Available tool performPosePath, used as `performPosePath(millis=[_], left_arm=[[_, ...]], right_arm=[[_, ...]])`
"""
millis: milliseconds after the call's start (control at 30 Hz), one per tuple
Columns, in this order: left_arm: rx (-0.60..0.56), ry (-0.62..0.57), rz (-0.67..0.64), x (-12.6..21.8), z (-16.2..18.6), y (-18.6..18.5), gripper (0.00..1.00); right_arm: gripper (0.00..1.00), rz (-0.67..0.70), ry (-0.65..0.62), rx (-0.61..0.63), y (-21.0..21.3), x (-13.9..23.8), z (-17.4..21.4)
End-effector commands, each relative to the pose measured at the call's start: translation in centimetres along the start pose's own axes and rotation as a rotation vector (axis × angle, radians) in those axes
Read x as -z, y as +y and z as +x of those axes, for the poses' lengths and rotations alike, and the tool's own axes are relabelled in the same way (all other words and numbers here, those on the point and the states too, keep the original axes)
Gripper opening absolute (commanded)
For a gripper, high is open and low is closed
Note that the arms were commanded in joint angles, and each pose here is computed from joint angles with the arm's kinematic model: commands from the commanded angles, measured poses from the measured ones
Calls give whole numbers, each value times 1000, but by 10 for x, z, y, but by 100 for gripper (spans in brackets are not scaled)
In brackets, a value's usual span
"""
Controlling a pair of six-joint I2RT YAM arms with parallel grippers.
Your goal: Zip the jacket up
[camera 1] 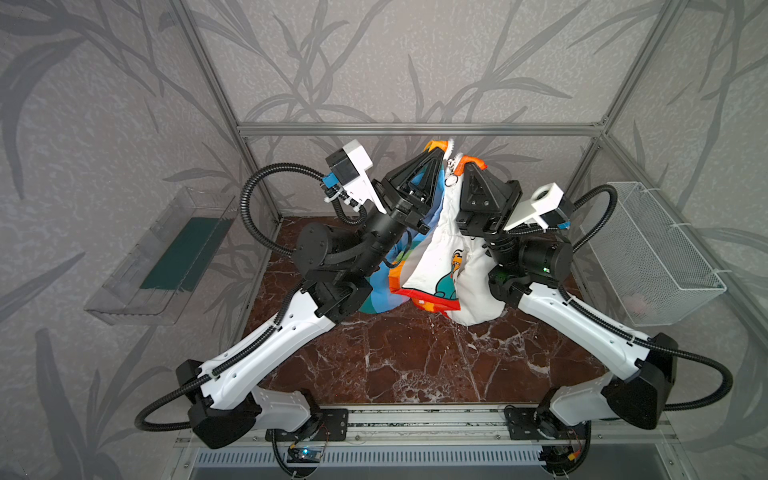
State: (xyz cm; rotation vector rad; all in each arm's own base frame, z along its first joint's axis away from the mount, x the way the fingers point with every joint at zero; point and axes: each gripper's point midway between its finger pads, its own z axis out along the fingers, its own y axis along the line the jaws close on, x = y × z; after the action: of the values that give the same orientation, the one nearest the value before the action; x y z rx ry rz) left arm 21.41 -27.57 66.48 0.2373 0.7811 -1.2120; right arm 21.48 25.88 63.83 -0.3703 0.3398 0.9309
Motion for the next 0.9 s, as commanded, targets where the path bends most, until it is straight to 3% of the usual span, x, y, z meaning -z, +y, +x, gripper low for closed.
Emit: performPosePath(millis=[0, 867], left_arm=[[6, -52, 16, -1, -19, -8, 0], [14, -68, 36, 0, -25, -13, 0]], right_arm=[[0, -22, -97, 19, 5, -5, -36], [0, -3, -87, 20, 2, -3, -33]])
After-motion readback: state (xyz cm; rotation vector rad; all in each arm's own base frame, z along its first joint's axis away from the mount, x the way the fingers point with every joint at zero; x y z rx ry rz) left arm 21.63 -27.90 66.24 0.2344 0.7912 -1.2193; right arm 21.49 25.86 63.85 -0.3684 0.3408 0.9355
